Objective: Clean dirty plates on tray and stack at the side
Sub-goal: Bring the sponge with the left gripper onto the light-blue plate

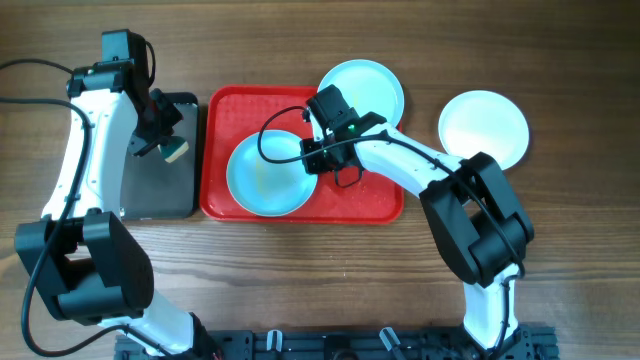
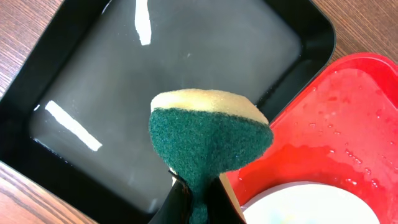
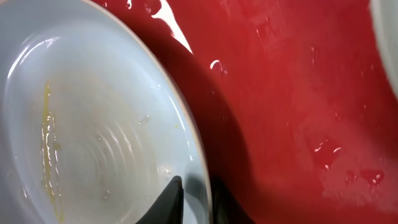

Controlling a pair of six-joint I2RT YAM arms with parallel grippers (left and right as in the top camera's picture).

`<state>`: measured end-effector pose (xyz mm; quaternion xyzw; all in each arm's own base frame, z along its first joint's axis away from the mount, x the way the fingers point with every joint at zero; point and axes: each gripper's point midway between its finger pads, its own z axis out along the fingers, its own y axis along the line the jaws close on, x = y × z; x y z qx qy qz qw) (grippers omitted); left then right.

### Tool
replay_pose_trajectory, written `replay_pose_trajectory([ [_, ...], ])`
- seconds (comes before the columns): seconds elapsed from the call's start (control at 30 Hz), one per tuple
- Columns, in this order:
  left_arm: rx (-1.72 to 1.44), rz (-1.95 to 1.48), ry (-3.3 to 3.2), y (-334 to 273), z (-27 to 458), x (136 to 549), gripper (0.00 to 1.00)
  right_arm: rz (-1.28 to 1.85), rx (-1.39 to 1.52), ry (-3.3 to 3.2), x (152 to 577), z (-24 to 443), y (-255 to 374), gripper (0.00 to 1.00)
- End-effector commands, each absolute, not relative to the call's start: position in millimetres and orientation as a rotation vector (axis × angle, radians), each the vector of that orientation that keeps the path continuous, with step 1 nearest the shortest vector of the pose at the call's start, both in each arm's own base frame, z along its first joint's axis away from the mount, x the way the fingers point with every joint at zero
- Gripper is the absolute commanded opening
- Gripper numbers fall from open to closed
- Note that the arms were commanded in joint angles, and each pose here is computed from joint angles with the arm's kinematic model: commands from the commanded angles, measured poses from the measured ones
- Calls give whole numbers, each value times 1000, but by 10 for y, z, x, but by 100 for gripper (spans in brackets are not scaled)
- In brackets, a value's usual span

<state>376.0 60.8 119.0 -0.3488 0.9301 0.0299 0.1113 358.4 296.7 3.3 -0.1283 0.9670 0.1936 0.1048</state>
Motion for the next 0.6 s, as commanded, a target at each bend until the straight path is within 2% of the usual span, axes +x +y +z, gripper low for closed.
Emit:
replay_pose_trajectory([
  [0.0,-984,59,2758,467,1158,3773,4,549,-322,2936,3456,-135,2924,4],
  [0.2,-858,54,2819,117,1081,3798,4,504,-142,2951,3517,-155,2856,4],
  [0.4,-387,29,2991,-481,757,3824,4,517,-128,2937,3552,-147,2873,4],
  [0.57,-208,20,3113,-719,408,3711,4,580,-171,2941,3535,-130,2908,4],
])
